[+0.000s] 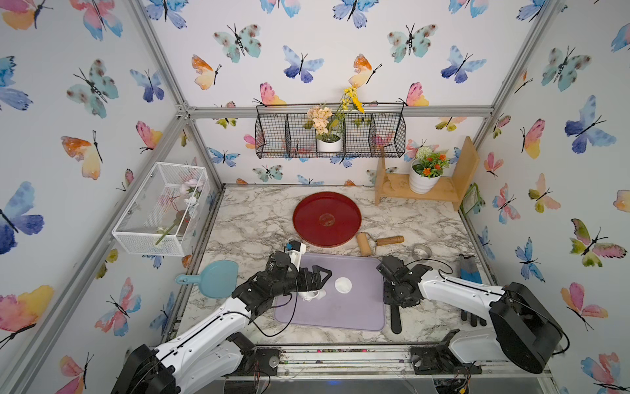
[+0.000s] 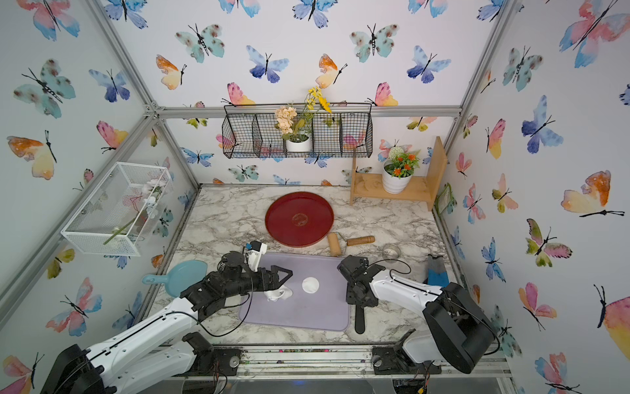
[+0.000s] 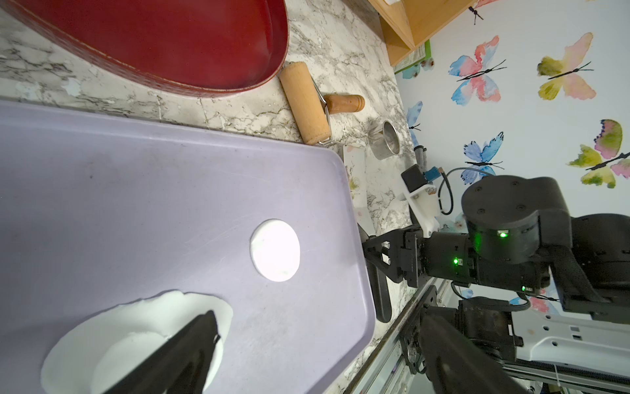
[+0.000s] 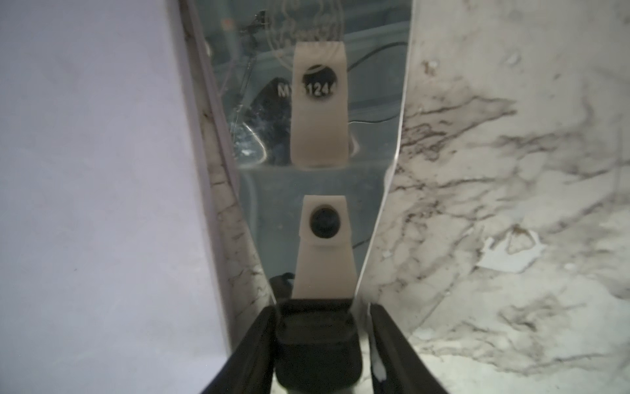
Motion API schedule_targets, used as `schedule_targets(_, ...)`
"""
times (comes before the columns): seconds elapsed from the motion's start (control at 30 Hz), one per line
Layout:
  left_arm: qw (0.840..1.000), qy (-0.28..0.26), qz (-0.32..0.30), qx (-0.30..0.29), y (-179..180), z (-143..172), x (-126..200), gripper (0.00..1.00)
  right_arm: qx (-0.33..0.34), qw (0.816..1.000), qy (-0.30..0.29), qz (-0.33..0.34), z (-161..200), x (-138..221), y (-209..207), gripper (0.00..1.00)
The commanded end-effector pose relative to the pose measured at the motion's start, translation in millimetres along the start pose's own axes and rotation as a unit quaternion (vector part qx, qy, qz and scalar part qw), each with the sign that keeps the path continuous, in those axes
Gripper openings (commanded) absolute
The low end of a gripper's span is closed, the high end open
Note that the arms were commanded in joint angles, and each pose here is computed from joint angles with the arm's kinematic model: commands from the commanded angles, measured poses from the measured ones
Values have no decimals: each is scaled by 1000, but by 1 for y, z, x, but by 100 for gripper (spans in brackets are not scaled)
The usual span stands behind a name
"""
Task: Roll out the dumpling wrappers from the dough
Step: Pick up the spatula from the center of the board.
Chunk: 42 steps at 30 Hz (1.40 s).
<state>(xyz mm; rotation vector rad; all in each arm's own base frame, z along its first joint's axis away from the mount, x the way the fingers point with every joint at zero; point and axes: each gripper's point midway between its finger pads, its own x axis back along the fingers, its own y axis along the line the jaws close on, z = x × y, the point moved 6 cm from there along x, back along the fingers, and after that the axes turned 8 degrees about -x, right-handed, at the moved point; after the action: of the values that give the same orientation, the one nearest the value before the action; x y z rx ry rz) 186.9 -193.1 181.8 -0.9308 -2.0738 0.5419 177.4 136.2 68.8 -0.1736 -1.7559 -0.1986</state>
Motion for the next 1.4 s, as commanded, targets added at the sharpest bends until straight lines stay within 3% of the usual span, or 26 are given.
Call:
schedule_targets(0.0, 1000, -9, -16, -8, 5, 1, 2, 99, 9, 1000, 20, 16, 7, -16, -3, 33)
schedule_targets(0.17, 1000, -12, -18, -8, 5, 0, 3, 99, 7, 1000, 19, 18, 10, -11, -9, 3)
schedule_targets(0.67, 999, -12, 28, -15, -15, -21, -8, 99, 36, 994, -103, -28, -24, 64, -5, 2)
schedule_targets(0.77, 999, -7, 51, -10, -22, -23, -13, 99, 55, 988, -125, -66, -28, 75, 2, 2)
schedule_targets(1.03, 994, -9, 106, -10, -46, -35, -27, 99, 169, 935, -178, -255, -32, 112, 46, 2)
schedule_targets(1.13, 991, -2, 134, -11, -54, -38, -30, 99, 212, 916, -177, -290, -29, 118, 60, 2)
schedule_targets(1.37, 990, -6, 138, -4, -58, -47, -36, 98, 279, 889, -171, -320, -19, 120, 84, 2)
